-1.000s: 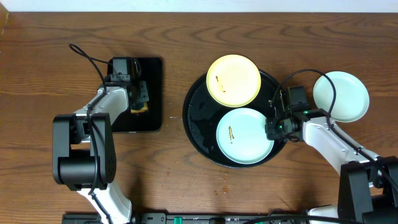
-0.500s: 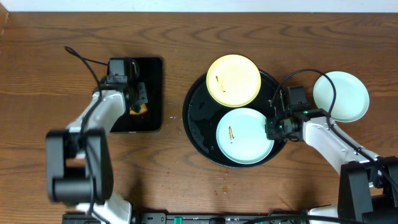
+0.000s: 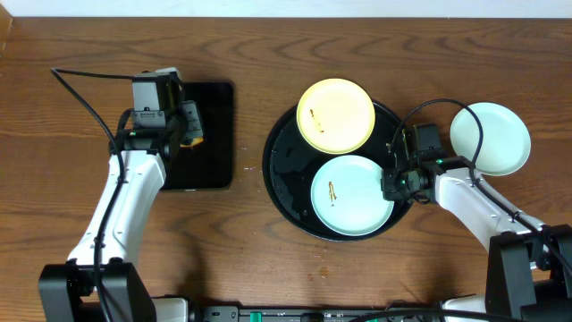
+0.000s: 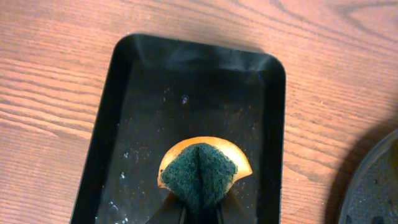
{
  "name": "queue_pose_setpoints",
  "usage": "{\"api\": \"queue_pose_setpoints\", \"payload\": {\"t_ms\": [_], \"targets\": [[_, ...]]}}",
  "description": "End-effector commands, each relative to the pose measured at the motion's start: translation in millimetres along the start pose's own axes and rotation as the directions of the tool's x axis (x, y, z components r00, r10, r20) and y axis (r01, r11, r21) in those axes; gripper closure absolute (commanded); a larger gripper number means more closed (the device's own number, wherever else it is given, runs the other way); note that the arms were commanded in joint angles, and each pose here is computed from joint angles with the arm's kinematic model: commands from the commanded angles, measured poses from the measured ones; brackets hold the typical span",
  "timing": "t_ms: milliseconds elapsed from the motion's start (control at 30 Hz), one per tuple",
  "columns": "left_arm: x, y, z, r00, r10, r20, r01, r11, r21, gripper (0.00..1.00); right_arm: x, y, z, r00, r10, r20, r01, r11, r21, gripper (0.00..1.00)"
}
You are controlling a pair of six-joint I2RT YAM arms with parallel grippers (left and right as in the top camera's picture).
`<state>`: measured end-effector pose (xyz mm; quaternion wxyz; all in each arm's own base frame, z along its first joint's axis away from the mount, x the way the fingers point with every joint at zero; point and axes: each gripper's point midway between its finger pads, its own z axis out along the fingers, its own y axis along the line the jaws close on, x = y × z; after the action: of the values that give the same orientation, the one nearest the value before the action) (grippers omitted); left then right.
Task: Clean dirty plates on tray and stack at the side
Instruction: 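Grasp the green-yellow sponge with the left gripper and lift it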
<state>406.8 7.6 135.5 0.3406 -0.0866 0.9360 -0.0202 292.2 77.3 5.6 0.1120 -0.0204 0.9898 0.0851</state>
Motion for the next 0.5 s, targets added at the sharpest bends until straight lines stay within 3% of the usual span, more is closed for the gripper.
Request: {"api": "queue_pose_setpoints", "payload": {"t_ms": [0, 133, 467], "targets": [[7.6, 2.8, 7.6, 0.999, 0.014, -0.030, -0.014, 1.000, -0.008, 0.93, 5.0, -0.4, 3.2, 1.000, 0.005, -0.015, -0.004, 1.000, 0.007, 0.78], [4.3, -15.4, 4.7, 0.997, 0.071, -0.027, -0.068, 0.993, 0.095, 0.93, 4.9, -0.2, 3.2, 1.000, 0.004, -0.015, -0.004, 1.000, 0.006, 0.66], [7.5, -83.2, -20.6, 0.964, 0.261, -0.046, -0.243, 0.939, 0.242, 0.93, 4.9, -0.2, 3.2, 1.000, 0.004, -0.015, -0.004, 1.000, 0.006, 0.63]]}}
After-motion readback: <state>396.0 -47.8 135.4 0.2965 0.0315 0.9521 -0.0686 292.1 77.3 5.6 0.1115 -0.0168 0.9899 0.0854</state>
